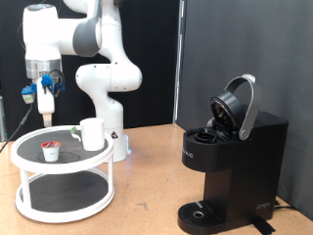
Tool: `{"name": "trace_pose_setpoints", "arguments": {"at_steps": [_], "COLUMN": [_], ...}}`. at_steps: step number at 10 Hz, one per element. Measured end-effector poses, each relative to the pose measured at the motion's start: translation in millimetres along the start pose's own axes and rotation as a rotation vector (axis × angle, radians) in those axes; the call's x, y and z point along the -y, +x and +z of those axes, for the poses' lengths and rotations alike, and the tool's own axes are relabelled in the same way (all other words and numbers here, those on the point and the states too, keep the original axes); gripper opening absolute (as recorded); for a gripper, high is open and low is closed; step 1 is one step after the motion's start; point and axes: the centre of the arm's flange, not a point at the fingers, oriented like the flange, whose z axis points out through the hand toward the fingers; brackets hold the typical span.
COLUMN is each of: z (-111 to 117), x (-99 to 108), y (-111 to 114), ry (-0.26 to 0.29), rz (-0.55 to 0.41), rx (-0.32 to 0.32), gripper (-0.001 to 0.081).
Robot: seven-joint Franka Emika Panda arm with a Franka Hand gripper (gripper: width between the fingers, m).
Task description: Make a cup of coffee with the keurig machine
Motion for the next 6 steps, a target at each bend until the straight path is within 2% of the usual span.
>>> {"name": "trace_pose_setpoints", "arguments": {"at_steps": [6], "z": [35.7], "x": [-14.8], "y": [-0.8], "ry": [0.050], "rz": [0.001], "rx": [-0.010], "gripper": [0.0734]}}
